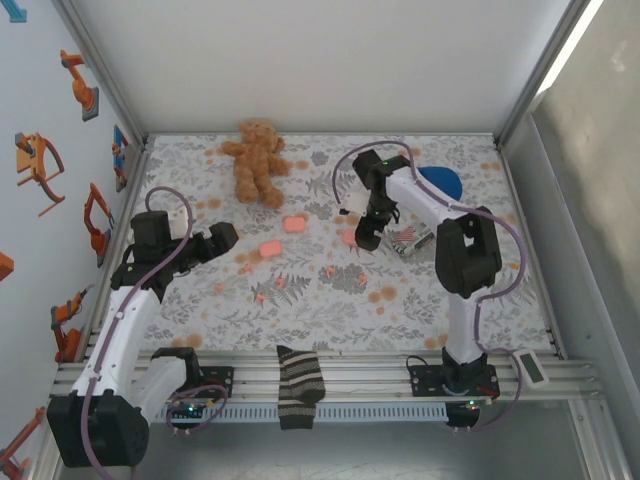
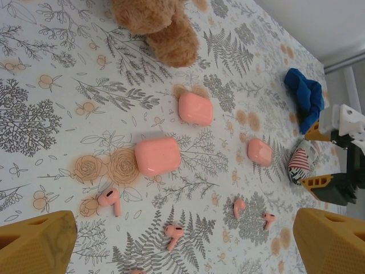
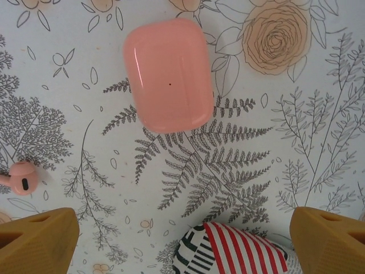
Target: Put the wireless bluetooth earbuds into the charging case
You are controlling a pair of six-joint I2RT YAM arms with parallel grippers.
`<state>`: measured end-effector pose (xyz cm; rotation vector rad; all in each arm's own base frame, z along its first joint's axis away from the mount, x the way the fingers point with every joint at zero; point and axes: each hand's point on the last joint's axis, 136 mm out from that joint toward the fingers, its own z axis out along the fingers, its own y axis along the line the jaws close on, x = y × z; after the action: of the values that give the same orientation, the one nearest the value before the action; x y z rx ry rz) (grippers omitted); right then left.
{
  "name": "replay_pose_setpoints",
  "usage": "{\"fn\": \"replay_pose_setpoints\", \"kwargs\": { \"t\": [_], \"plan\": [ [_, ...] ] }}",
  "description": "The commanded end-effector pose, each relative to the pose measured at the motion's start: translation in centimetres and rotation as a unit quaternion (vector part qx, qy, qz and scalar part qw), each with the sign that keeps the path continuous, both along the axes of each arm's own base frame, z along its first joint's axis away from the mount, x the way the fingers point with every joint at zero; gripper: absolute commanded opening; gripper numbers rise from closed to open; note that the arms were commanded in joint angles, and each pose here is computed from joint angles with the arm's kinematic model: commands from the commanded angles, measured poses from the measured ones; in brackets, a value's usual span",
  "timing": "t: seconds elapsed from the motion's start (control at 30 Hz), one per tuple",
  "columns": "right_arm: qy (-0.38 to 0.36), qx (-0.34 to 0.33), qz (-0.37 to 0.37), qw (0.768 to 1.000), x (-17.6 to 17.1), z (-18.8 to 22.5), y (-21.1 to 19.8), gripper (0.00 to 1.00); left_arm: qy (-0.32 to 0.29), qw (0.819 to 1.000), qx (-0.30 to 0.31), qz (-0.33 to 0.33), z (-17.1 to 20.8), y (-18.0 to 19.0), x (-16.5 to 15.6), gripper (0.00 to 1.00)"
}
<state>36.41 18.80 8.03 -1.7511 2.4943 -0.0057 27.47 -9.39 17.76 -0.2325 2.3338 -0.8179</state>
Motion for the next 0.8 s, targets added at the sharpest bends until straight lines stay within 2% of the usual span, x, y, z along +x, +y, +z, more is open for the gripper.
{"fn": "replay_pose_setpoints", "kwargs": {
  "t": [0.0,0.43,0.77],
  "plan": [
    [-0.009,-0.012,0.05,0.999,0.5,0.1,1.0,0.94,-0.017,1.0,0.011,-0.006,1.2,0.0,0.1,0.97],
    [0.022,-0.045,0.101,0.994,1.1,-3.5,2.8,0.92,-0.012,1.0,0.027,-0.008,1.0,0.0,0.2,0.97],
    [0.039,-0.068,0.115,0.99,1.1,-5.4,3.3,0.82,-0.009,0.999,0.038,-0.01,0.9,0.2,0.3,0.97]
  ]
}}
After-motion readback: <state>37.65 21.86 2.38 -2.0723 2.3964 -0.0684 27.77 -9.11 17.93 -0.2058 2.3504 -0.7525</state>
